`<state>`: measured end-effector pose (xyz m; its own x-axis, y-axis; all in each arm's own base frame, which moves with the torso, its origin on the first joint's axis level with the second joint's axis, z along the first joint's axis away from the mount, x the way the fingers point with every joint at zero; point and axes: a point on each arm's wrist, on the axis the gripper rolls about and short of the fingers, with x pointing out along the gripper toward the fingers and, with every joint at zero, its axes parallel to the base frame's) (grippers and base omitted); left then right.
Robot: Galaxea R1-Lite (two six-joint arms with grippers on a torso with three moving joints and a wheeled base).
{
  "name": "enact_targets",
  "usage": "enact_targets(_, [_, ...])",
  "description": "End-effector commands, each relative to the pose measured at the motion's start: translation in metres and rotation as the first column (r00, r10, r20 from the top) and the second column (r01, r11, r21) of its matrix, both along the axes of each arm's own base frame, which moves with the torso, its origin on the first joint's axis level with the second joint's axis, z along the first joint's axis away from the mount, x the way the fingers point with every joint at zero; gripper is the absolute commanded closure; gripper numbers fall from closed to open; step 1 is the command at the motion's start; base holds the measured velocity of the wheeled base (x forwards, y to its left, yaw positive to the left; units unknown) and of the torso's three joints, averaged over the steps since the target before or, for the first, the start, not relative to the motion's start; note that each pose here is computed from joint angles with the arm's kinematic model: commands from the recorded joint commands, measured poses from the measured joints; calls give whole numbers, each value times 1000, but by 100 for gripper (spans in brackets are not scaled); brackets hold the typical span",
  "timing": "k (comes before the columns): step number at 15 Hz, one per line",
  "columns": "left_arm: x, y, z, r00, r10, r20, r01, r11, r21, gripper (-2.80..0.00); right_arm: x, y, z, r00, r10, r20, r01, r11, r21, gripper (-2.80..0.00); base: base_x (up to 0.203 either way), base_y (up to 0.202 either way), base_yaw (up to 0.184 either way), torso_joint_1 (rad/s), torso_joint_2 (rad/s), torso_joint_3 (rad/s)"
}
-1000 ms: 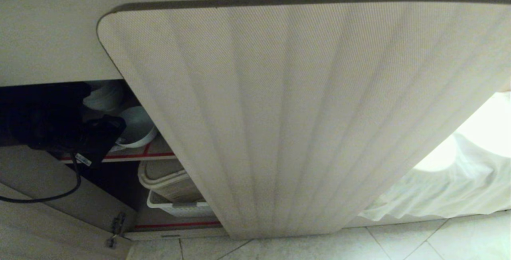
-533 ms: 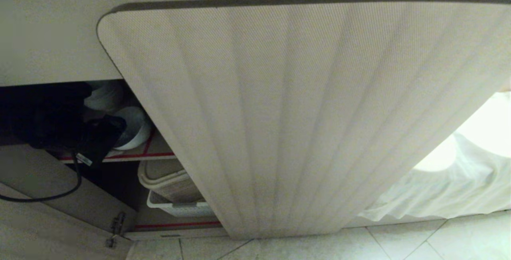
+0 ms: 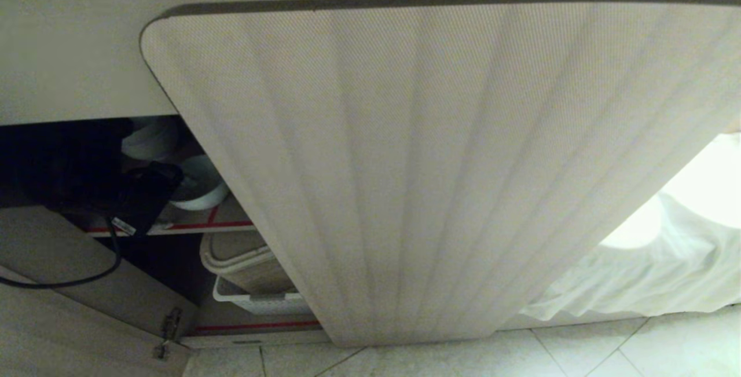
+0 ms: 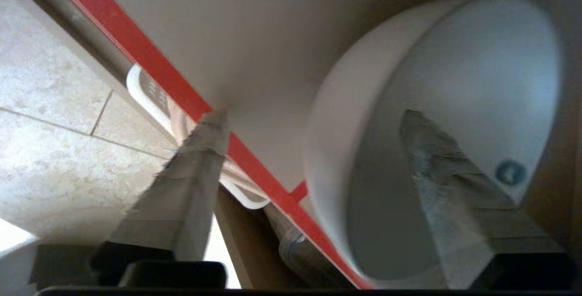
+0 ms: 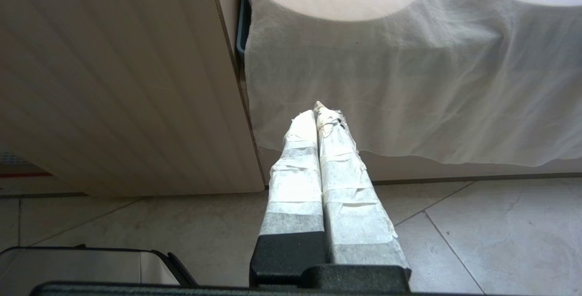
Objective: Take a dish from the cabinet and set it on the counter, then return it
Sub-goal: Put it back into the cabinet
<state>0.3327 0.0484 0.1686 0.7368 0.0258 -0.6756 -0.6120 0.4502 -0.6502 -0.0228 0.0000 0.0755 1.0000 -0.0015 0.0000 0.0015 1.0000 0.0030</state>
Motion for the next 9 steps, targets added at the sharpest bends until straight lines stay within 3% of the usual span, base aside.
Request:
enact_targets(1, [1,1,2,1000,15,8,-15,1000,3,-280,0,0,0,1000,0,0,0,1000,0,0,0,0,0,0,0,0])
enact_targets(9, [5,2,8,998,32,53,-33,999,20,-280,0,0,0,1000,1,0,-1,1000,0,0,0,0,0,0,0,0])
